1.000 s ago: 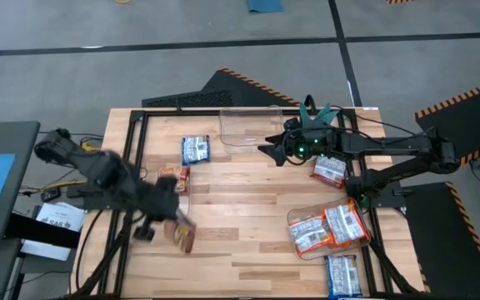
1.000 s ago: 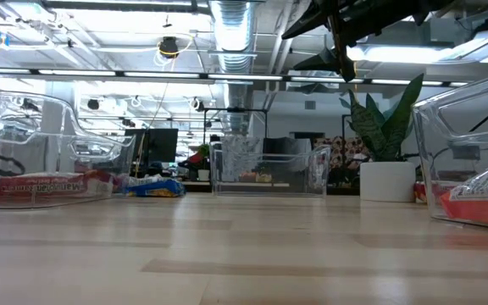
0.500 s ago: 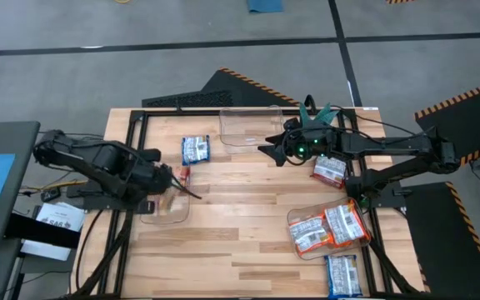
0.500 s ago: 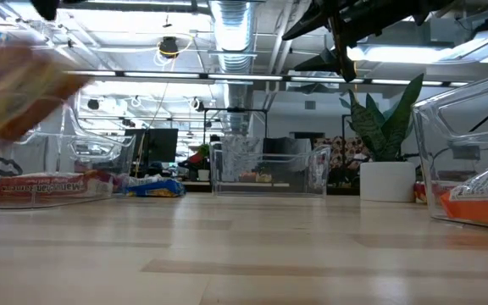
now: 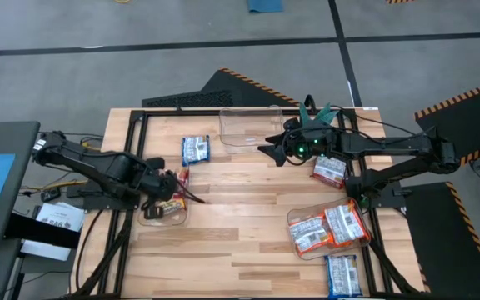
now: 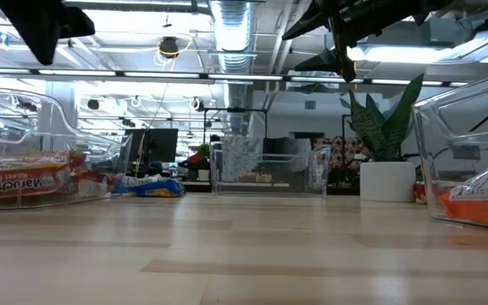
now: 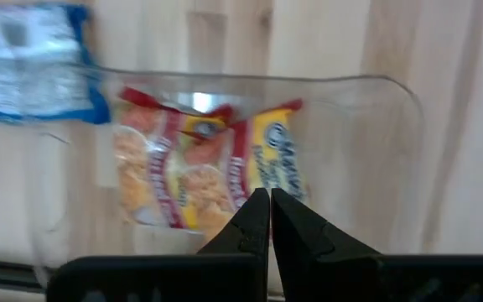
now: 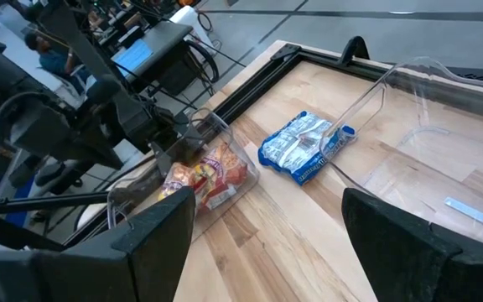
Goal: Sort Maruchan noodles
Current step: Put the red noodle pack into the bottom left transparent bin
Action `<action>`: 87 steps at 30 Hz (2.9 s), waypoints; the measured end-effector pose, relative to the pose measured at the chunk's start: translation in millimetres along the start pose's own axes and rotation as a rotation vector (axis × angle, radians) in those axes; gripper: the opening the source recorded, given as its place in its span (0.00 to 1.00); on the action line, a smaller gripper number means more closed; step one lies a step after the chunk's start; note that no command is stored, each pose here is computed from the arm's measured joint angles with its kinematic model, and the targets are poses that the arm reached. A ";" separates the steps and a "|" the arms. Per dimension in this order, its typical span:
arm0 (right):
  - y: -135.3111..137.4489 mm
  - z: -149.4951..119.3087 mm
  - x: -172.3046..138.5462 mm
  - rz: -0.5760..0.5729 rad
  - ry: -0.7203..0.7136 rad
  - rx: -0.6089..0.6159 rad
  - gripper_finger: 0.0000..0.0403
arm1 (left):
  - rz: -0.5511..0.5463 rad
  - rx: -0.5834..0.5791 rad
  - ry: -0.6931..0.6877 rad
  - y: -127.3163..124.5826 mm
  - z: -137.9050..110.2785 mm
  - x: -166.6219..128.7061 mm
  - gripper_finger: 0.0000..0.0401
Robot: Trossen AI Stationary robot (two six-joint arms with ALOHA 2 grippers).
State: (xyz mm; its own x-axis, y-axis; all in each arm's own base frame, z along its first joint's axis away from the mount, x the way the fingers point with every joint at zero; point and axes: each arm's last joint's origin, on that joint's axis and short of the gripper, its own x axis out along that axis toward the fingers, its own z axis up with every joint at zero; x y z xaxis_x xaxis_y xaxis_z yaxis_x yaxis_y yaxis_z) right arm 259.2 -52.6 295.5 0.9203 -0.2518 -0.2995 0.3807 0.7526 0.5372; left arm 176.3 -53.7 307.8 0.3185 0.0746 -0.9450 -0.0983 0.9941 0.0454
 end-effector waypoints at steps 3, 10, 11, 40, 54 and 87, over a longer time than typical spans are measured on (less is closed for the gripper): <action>0.0 0.1 0.0 0.000 -0.001 0.000 0.81 | 0.124 0.011 -0.040 6.1 1.3 2.7 0.00; 0.0 0.1 0.0 -0.002 -0.002 0.010 0.81 | 0.243 -0.279 0.060 29.4 -16.5 58.4 0.00; -0.1 0.1 0.0 -0.002 -0.002 0.010 0.81 | 0.254 -0.322 0.078 31.4 -21.3 67.1 0.00; 3.0 -7.8 -49.6 -0.057 0.276 0.082 0.81 | 0.098 -0.421 -0.459 39.7 -2.2 -2.0 0.00; -38.1 -99.1 -42.7 -1.036 0.677 0.093 0.81 | 0.170 -0.496 -1.006 58.8 -21.3 -71.6 0.00; -6.8 -114.2 -31.0 -1.000 0.765 -0.017 0.05 | 0.110 -0.445 -0.997 55.9 -17.6 -70.0 0.00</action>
State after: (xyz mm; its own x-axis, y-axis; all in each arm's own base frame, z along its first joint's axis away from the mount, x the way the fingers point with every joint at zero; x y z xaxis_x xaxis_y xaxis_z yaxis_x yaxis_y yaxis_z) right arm 217.8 19.5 211.1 -0.0594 -0.3034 -0.9510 0.8731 0.4461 -0.1968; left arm 131.9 -4.6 370.8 0.8868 0.3903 -0.2474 -0.4404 0.8760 -0.1966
